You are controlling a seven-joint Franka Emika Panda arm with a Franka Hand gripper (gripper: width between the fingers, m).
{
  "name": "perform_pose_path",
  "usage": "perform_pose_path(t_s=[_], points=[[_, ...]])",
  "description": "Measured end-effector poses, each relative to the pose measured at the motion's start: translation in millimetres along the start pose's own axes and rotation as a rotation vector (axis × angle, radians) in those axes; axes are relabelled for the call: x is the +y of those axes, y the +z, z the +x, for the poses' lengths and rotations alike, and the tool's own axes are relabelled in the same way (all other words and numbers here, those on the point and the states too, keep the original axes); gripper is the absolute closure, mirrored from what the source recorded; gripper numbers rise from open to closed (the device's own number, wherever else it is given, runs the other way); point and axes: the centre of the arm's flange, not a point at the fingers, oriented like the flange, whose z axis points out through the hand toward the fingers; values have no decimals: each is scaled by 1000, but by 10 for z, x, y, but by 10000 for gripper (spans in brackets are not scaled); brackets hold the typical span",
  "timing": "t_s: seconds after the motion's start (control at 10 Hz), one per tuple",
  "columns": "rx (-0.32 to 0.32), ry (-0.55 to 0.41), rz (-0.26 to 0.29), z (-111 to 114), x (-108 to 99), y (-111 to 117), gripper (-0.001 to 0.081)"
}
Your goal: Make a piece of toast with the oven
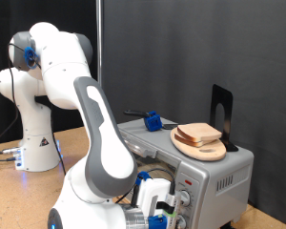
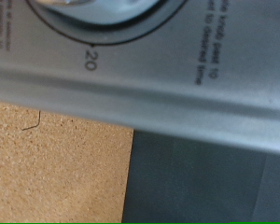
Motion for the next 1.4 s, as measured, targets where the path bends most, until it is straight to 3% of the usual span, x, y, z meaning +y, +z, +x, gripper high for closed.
perform_pose_path(t_s=[0.6, 0.9, 1.4], points=[[-27, -188, 186, 44, 207, 24, 702], [-50, -233, 235, 77, 255, 37, 702], [-89, -301, 272, 140, 280, 54, 702]])
